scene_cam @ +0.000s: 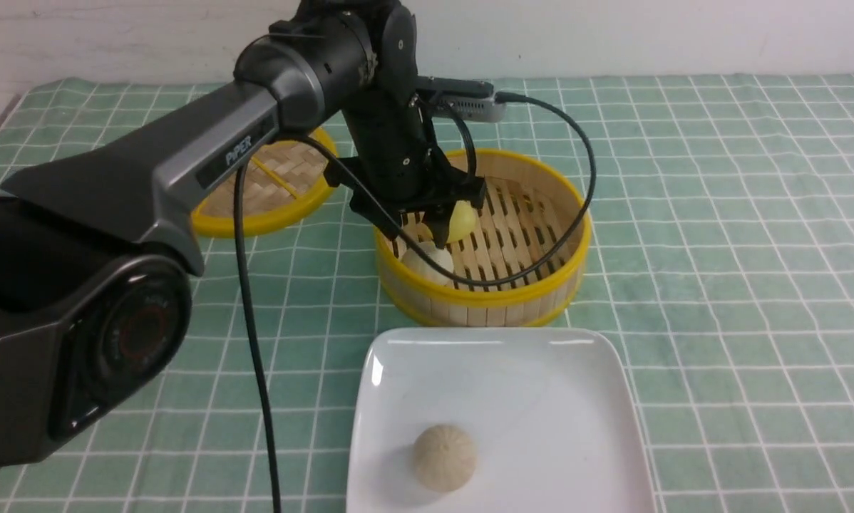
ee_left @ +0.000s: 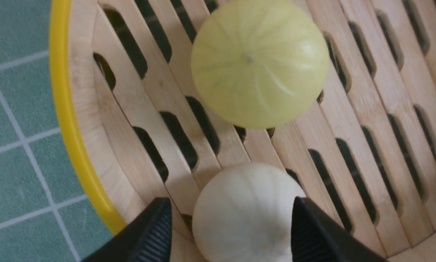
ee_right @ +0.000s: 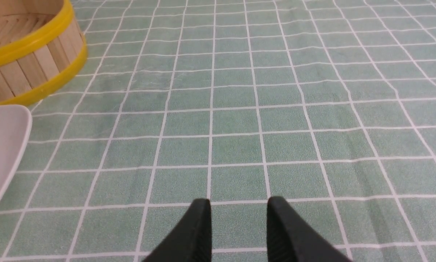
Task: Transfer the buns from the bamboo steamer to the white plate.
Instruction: 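Reach into the bamboo steamer and grasp a bun with the left gripper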
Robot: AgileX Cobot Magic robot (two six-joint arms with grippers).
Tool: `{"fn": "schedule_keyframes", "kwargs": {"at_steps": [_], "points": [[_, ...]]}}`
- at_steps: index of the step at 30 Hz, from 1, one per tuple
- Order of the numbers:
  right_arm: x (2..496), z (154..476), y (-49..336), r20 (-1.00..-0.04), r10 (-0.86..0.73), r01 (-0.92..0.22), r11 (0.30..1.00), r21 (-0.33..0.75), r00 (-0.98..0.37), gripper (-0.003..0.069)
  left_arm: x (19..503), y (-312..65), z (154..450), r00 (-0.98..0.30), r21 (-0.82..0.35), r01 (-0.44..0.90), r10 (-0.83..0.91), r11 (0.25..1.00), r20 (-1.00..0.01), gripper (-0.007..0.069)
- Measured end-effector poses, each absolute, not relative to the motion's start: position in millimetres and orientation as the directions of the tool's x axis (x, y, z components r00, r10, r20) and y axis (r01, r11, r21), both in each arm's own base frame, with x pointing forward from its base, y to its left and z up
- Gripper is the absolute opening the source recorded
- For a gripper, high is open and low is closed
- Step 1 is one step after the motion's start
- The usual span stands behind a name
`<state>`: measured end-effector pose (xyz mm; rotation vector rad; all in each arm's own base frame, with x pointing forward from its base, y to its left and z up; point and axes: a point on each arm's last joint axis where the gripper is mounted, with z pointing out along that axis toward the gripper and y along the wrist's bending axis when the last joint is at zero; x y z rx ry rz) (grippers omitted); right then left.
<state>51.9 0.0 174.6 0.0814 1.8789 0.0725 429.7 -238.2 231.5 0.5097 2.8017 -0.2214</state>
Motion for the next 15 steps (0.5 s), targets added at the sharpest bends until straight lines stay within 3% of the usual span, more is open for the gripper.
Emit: {"fn": "schedule_keyframes", "kwargs": {"at_steps": [6, 9, 10, 11, 12, 13, 15], "points": [[52, 175, 0, -0.948, 0.093, 0.020, 0.996, 0.091, -0.304, 0.0240, 433, -242, 210, -0.912, -0.119, 0.358, 0.319, 0.926, -0.257, 0.0424], [52, 175, 0, -0.948, 0.093, 0.020, 0.996, 0.091, -0.304, 0.0240, 432, -243, 207, -0.915, -0.121, 0.357, 0.321, 0.926, -0.244, 0.0313], [52, 175, 0, -0.948, 0.093, 0.020, 0.996, 0.091, -0.304, 0.0240, 432, -242, 207, -0.916, -0.120, 0.357, 0.322, 0.926, -0.238, 0.0239], [52, 175, 0, -0.948, 0.093, 0.020, 0.996, 0.091, -0.304, 0.0240, 432, -242, 208, -0.916, -0.121, 0.358, 0.322, 0.926, -0.241, 0.0226], [52, 175, 0, -0.948, 0.093, 0.020, 0.996, 0.091, -0.304, 0.0240, 432, -242, 212, -0.914, -0.122, 0.359, 0.322, 0.925, -0.246, 0.0121], [52, 175, 0, -0.948, 0.093, 0.020, 0.996, 0.091, -0.304, 0.0240, 432, -243, 216, -0.913, -0.122, 0.360, 0.322, 0.925, -0.251, 0.0076], [52, 175, 0, -0.948, 0.093, 0.020, 0.996, 0.091, -0.304, 0.0240, 432, -243, 229, -0.907, -0.125, 0.364, 0.320, 0.923, -0.275, 0.0038]]}}
